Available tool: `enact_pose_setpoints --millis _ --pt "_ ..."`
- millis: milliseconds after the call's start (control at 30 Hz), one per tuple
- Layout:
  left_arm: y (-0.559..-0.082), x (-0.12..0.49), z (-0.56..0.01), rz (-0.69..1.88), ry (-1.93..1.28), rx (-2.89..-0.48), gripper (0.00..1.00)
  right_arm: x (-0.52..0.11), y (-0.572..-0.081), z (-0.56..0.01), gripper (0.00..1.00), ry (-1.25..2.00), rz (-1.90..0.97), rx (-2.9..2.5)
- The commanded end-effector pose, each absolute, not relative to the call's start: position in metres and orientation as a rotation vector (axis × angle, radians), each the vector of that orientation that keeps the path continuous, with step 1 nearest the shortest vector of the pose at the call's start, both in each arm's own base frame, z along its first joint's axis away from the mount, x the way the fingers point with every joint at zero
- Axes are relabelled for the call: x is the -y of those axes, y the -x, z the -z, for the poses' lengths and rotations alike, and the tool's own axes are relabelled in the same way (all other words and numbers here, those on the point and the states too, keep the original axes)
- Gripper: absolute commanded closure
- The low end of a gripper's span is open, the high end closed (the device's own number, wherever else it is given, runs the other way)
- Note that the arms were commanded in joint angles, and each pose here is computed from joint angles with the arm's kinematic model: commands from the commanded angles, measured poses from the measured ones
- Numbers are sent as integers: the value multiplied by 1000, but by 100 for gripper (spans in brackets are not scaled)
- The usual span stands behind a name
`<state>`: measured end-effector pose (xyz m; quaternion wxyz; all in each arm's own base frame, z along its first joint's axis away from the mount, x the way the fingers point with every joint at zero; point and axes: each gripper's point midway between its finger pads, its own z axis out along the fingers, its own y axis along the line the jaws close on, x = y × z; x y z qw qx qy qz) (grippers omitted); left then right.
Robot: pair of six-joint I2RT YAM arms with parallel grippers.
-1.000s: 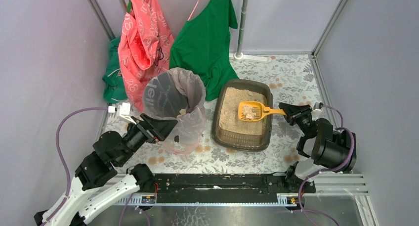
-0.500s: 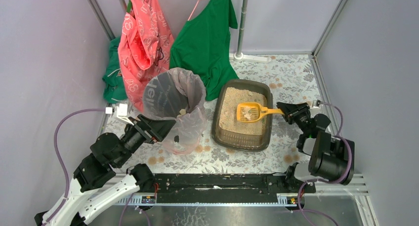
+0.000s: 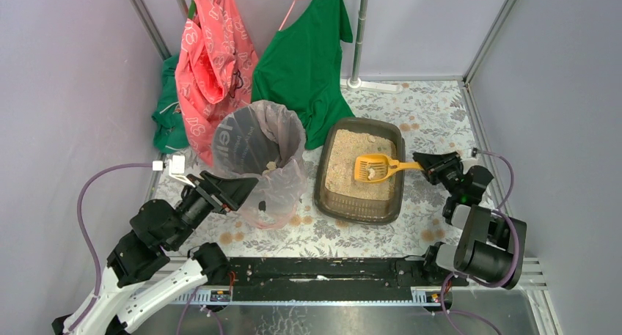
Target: Clean the litter box
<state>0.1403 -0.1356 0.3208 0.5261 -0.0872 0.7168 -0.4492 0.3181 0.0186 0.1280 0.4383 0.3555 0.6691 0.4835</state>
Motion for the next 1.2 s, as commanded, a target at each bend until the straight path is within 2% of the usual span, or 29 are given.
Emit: enact_pose_setpoints --millis 0,100,200,300,433,600,800,967,1167 --pt "-143 130 -323 1055 220 -1678 3 -22 -318 -142 100 -812 -1220 -1621" --pt "-142 132 -324 1071 216 -1684 3 -45 -323 -146 100 -699 -1261 -1685" --pt "-143 134 -324 1067 208 -1685 3 -17 -326 -150 100 -781 -1217 -1625" --pt "-144 134 -323 1058 209 -1690 3 -37 -327 -154 100 -706 -1266 -1655" --pt "-144 135 -326 1062 203 -1686 3 -31 -319 -158 100 -729 -1268 -1614" --pt "-141 132 -329 1070 204 -1675 3 -34 -313 -187 100 -667 -1254 -1594" --pt "-140 121 -324 1026 227 -1688 3 -27 -312 -232 100 -578 -1091 -1623" --pt "-139 118 -326 1027 232 -1673 2 -34 -313 -243 100 -590 -1215 -1555" --pt "-138 114 -328 1003 225 -1679 2 -35 -312 -258 100 -599 -1236 -1526"
